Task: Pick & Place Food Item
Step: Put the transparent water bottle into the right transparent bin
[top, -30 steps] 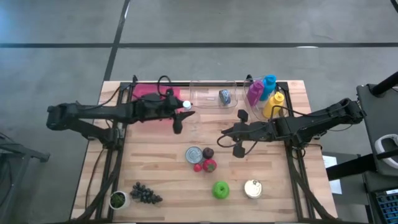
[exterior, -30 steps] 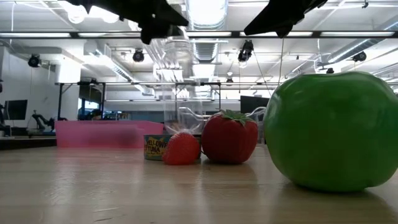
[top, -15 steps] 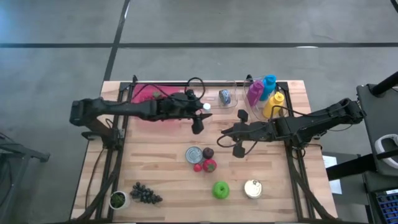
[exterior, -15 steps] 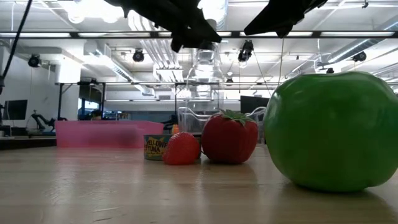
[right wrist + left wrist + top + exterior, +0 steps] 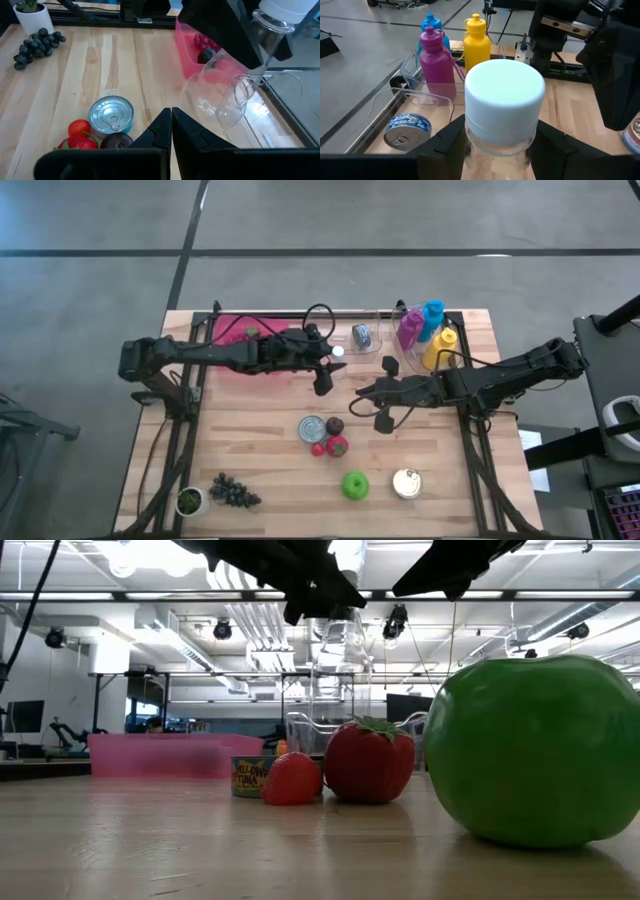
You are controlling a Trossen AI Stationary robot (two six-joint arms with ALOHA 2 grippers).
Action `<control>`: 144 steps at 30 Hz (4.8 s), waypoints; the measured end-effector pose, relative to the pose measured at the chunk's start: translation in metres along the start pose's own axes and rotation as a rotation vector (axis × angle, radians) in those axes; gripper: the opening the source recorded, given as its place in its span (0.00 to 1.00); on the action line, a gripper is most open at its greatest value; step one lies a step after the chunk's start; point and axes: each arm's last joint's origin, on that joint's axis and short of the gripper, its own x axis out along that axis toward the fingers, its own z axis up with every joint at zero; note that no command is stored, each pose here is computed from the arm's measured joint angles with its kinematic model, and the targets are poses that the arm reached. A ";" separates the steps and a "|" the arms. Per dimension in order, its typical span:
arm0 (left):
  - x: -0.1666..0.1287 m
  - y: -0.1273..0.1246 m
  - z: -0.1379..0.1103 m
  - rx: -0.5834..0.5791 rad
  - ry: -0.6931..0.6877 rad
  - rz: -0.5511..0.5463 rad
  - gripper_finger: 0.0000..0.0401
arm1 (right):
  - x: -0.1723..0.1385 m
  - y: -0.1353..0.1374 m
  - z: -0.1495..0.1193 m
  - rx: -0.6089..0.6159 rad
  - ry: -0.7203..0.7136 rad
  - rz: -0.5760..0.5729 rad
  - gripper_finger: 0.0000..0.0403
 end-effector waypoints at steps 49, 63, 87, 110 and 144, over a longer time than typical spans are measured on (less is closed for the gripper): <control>-0.102 0.008 0.064 0.037 -0.093 0.067 0.85 | 0.000 0.000 0.000 0.000 0.000 0.000 0.02; -0.158 -0.010 0.038 0.074 -0.051 -0.024 0.36 | 0.000 0.000 0.000 0.000 0.000 0.000 0.02; -0.147 -0.028 -0.042 0.104 -0.087 -0.059 0.01 | 0.000 -0.001 0.000 -0.061 -0.004 -0.002 0.02; -0.160 -0.053 -0.042 0.136 -0.118 -0.177 0.00 | 0.004 -0.016 0.000 -0.009 -0.104 -0.031 0.02; -0.159 -0.053 -0.045 0.114 -0.106 -0.152 0.00 | 0.007 -0.032 0.015 0.121 -0.202 -0.142 0.56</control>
